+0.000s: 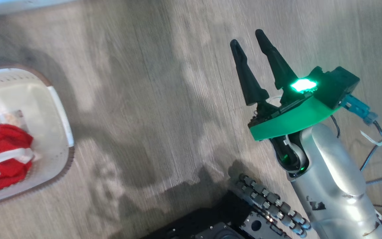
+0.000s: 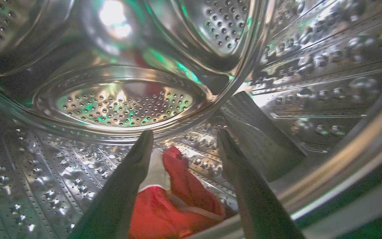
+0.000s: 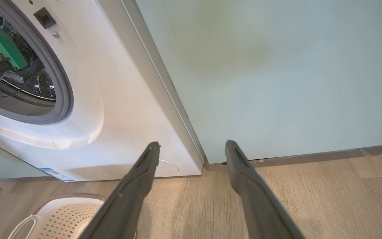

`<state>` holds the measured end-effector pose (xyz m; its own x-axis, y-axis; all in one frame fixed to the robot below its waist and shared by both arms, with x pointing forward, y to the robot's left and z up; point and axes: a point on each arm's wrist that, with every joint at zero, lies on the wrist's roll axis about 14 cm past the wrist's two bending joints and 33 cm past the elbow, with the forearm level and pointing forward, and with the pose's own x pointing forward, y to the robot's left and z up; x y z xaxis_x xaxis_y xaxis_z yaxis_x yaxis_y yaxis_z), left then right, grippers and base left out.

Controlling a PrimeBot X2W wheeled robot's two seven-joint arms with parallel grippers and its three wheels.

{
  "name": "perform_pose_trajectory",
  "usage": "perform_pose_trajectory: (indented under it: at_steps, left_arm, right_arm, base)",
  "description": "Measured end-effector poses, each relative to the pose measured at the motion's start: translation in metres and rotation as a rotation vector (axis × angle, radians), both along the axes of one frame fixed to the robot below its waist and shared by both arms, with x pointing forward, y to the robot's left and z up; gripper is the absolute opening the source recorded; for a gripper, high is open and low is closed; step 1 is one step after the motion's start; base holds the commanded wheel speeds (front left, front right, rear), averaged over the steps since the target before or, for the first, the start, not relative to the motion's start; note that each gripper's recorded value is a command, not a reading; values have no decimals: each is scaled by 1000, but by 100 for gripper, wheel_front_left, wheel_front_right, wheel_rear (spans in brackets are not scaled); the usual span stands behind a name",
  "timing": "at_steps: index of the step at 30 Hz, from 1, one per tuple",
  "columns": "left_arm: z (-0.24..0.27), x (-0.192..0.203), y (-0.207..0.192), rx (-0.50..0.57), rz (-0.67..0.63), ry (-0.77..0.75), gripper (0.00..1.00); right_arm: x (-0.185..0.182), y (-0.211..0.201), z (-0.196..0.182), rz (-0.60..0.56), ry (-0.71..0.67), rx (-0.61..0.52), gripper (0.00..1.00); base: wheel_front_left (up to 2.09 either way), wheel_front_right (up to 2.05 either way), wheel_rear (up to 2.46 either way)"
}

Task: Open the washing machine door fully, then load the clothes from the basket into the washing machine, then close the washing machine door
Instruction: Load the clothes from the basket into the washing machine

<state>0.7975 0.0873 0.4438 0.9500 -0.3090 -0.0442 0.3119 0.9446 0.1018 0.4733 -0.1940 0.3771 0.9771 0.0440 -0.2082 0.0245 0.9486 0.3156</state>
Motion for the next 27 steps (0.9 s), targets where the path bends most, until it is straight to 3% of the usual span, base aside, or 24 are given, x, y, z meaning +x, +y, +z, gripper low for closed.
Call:
perform_pose_trajectory:
  at_steps: [6,12,27]
  left_arm:
    - [5,-36,-1,9,-30,32,100]
    - [14,-78,8,-50,-23,68,100]
    - [56,-223,24,-111,-46,10,100]
  right_arm:
    - [0,-3,27,-9,-63,-19,100]
    - [-12,-1,42,-9,-91,-42,100]
    - [-45,16,111,15,-248,-30,100]
  base:
    - [0,0,0]
    - [0,0,0]
    - [0,0,0]
